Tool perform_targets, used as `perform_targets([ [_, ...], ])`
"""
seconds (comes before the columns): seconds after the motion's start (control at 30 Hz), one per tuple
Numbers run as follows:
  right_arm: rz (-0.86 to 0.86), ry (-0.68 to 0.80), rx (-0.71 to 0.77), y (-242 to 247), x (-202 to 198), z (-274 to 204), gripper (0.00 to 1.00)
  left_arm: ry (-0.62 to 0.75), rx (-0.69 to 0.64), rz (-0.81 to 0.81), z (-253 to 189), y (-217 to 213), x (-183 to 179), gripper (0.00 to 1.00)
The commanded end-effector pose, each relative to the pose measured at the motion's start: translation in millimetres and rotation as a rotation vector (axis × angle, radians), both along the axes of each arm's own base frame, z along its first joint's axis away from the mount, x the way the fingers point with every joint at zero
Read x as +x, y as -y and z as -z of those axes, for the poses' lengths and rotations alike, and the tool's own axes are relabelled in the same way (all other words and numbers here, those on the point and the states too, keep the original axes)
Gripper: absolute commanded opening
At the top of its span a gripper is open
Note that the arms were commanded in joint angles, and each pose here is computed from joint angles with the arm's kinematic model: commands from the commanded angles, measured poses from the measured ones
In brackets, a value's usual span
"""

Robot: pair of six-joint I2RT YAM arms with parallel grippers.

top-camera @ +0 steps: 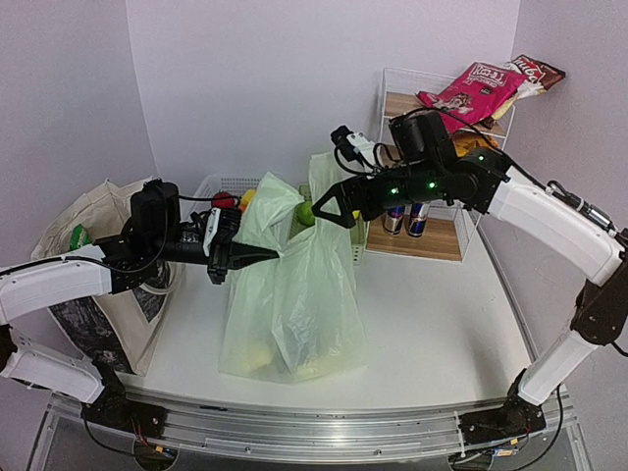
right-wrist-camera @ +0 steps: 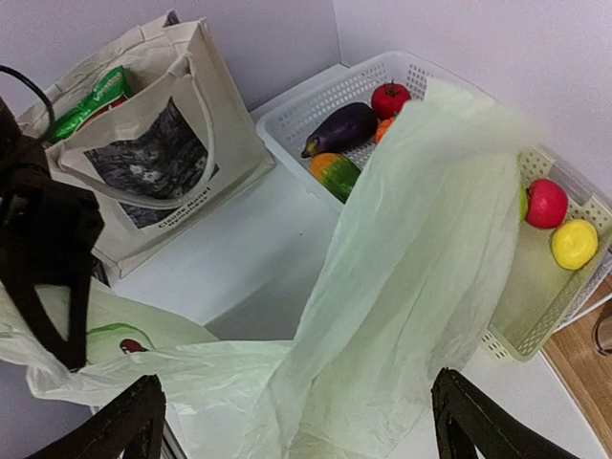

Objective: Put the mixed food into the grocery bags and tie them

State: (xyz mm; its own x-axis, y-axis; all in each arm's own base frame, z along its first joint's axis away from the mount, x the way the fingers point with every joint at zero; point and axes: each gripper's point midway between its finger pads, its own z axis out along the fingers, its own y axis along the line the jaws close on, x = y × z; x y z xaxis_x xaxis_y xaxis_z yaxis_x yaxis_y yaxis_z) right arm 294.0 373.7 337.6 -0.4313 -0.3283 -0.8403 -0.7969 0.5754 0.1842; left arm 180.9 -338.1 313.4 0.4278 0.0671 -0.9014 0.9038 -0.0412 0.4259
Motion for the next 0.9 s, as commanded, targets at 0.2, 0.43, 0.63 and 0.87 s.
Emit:
perform_targets([
  [0.2, 0.056, 0.008, -0.013, 6, 12, 19, 0.94, 0.032, -0.029, 0.030, -14, 0, -6, 0.00],
  [0.43, -0.004, -0.049, 0.063, 9, 31, 29, 0.95, 0.029, -0.037, 0.050, -17, 0, -10, 0.00],
  [0.63, -0.156, -0.080, 0.182, -7, 25, 25, 0.94, 0.035, -0.044, 0.051, -20, 0, -10, 0.00],
  [0.87, -0.254, -0.166, 0.257, -29, 20, 29, 0.88, 0.041, -0.048, 0.047, -20, 2, -7, 0.00],
])
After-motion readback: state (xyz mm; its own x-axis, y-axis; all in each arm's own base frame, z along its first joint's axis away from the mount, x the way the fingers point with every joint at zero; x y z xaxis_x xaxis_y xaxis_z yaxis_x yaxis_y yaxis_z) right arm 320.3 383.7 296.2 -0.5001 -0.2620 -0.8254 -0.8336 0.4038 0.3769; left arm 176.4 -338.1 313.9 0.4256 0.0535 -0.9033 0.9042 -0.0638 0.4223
